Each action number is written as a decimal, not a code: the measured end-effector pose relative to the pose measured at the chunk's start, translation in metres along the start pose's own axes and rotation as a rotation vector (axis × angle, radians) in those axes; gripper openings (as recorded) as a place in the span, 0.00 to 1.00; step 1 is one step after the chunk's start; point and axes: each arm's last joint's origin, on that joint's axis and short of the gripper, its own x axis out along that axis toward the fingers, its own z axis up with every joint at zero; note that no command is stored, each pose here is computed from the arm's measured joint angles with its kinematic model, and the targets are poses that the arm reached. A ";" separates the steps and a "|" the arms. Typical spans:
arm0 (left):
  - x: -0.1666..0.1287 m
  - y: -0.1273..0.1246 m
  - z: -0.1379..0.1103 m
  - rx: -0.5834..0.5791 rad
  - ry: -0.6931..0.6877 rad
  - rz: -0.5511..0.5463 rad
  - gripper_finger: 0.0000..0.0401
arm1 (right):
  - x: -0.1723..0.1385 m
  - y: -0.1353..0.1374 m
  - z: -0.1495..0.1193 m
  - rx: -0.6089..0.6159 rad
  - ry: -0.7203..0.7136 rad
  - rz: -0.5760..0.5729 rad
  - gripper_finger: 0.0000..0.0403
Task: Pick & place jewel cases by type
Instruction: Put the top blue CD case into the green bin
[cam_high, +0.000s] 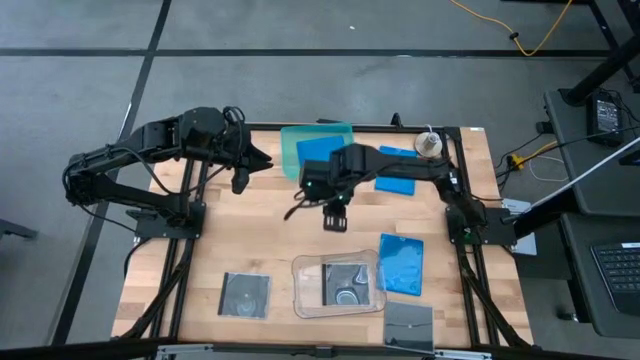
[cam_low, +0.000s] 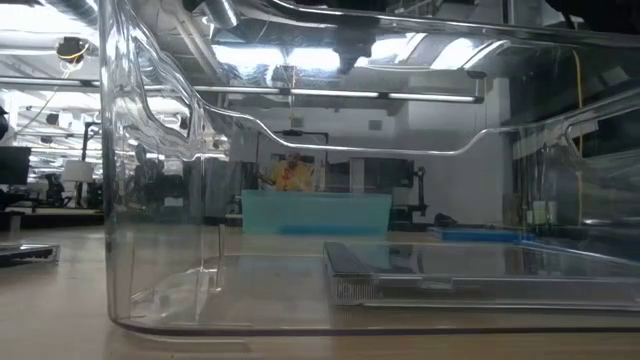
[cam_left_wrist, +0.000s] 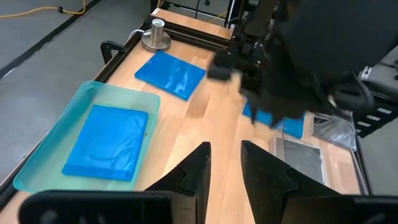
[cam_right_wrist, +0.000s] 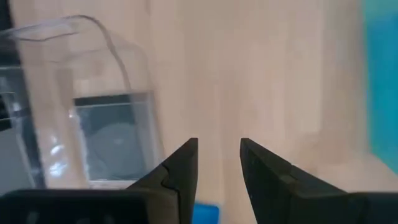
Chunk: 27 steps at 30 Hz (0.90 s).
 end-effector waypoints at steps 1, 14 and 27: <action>0.000 0.000 0.000 0.000 0.000 0.000 0.20 | -0.003 -0.004 -0.001 0.010 0.001 -0.014 0.31; 0.000 -0.006 -0.001 0.024 0.006 -0.022 0.20 | -0.036 -0.091 -0.043 0.193 0.033 -0.180 0.31; 0.001 -0.006 -0.001 0.027 -0.003 0.025 0.20 | 0.026 -0.189 -0.164 0.524 -0.035 -0.289 0.31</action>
